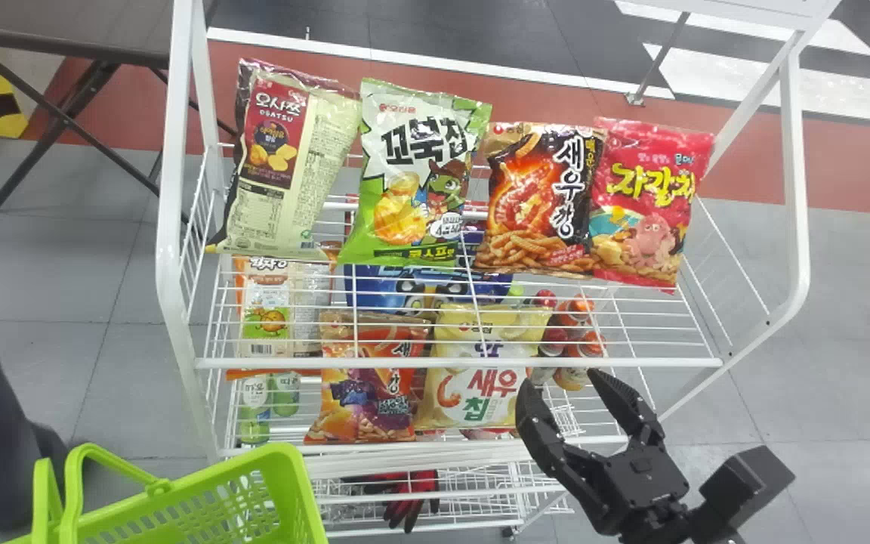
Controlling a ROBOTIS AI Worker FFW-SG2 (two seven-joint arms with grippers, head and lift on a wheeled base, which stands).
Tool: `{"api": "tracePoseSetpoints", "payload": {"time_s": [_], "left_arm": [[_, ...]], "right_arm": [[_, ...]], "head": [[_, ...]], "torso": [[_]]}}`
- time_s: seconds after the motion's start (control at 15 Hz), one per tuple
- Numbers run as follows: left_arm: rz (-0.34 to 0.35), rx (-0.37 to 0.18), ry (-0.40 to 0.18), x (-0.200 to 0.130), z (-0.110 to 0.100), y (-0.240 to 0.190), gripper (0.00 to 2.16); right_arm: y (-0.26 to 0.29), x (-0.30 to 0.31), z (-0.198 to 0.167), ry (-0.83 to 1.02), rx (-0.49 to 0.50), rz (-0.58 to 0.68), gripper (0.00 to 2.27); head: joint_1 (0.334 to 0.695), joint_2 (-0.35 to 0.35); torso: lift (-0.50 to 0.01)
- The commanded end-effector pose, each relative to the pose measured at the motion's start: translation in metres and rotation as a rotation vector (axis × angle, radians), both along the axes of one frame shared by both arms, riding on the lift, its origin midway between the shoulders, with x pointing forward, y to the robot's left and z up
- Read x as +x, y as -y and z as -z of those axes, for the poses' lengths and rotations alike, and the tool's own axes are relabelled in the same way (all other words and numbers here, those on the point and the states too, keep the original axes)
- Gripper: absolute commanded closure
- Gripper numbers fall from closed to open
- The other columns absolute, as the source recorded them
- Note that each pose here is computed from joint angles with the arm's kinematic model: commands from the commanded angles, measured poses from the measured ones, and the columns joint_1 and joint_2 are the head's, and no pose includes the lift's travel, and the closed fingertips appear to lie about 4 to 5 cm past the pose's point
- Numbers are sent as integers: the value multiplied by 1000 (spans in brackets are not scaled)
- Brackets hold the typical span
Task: Hold basket handle with left hand then pick Gkobukchip with right hand and place into basket
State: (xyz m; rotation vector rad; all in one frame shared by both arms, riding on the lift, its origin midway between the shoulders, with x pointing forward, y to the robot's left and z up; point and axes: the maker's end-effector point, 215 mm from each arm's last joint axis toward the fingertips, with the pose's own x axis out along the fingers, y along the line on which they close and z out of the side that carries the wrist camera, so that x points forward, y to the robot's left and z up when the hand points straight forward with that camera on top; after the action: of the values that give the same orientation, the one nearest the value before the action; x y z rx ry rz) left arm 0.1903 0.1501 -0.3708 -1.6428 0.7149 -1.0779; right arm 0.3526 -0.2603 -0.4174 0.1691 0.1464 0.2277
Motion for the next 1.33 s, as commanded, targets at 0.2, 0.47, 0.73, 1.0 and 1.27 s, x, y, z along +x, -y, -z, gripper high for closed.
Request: {"api": "tracePoseSetpoints", "payload": {"time_s": [0.2, 0.47, 0.73, 1.0, 1.27], "left_arm": [[-1, 0, 4, 0, -1, 0, 2152], [1, 2, 4, 0, 0, 1, 2152], [5, 6, 6, 1, -1, 2, 2152], [2, 13, 8, 1, 0, 0, 2152], [8, 17, 10, 2, -1, 0, 2152]], "right_arm": [[0, 0, 0, 0, 1, 0, 90], [-1, 1, -1, 2, 1, -2, 90], [-8, 26, -12, 13, 20, -12, 90], [-37, 66, -22, -7, 40, -36, 90], [-83, 106, -33, -22, 13, -56, 83]], "head": [[695, -243], [695, -243], [695, -240], [695, -208], [695, -121]], "torso": [[0], [0], [0], [0], [0]]}}
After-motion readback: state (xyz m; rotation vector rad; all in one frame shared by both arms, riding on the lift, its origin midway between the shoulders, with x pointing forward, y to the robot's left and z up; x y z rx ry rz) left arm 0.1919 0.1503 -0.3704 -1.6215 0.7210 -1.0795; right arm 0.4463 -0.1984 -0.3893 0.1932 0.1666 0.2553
